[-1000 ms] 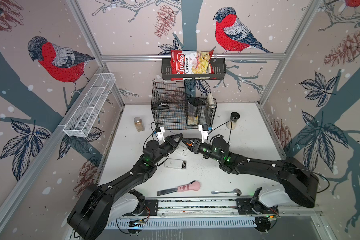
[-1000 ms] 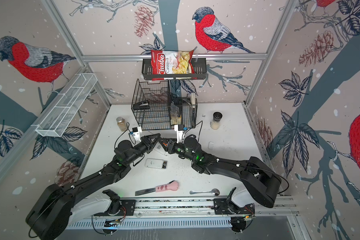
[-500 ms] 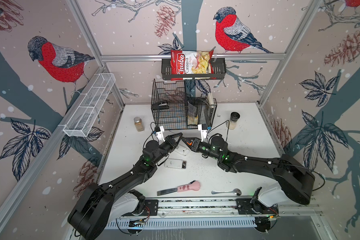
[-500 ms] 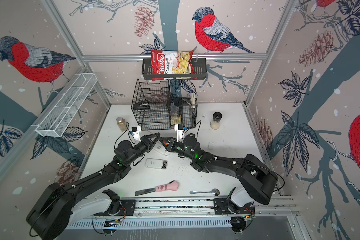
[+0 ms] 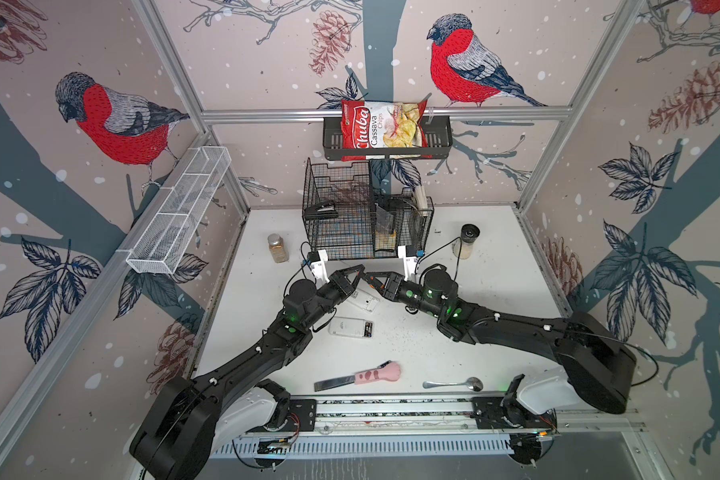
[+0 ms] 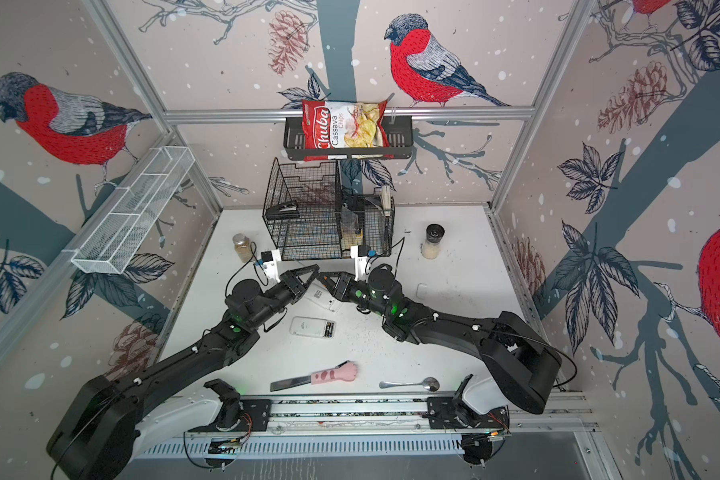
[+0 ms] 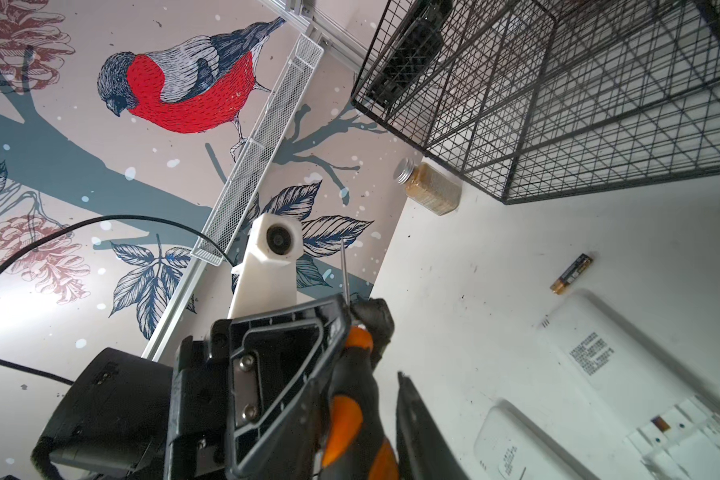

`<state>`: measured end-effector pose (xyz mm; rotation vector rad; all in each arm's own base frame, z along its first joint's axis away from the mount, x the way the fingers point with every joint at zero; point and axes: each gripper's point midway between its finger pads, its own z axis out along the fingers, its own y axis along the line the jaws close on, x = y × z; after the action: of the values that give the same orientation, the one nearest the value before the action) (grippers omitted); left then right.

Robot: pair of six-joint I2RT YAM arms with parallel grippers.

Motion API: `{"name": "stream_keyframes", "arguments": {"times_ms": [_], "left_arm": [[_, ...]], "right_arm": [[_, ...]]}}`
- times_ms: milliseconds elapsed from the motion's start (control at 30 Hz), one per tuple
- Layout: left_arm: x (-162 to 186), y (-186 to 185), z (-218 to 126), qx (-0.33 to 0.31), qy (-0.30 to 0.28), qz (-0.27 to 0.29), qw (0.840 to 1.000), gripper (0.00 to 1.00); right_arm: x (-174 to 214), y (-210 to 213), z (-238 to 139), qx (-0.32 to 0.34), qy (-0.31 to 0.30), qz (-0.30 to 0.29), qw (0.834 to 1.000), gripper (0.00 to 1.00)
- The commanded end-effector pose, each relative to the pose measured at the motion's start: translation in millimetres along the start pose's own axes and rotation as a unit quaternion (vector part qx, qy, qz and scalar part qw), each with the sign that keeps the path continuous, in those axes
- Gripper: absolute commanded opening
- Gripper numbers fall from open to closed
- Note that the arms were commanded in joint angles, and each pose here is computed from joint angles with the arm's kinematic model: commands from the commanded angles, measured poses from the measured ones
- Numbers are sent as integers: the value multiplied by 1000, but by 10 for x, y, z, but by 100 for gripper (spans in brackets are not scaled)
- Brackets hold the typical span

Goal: Unload the batteries from the remote control

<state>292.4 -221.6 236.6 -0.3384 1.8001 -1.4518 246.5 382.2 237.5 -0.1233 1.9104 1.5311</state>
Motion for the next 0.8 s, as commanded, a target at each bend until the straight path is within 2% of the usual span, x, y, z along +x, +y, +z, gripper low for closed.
{"name": "stream_keyframes", "arguments": {"times_ms": [0,400,633,767], "left_arm": [[-11,9,-1,-3,-2,18,1000,0],[7,67,23,-7,-3,15,1000,0],[37,79,33,-5,3,13,1000,0],[49,106,15,-7,2,11,1000,0]], "right_arm": [[-40,45,-1,-3,-7,-3,1000,31],[21,3,86,-3,10,10,1000,31],[33,-39,103,2,11,16,1000,13],[16,-62,102,6,10,16,1000,6]]}}
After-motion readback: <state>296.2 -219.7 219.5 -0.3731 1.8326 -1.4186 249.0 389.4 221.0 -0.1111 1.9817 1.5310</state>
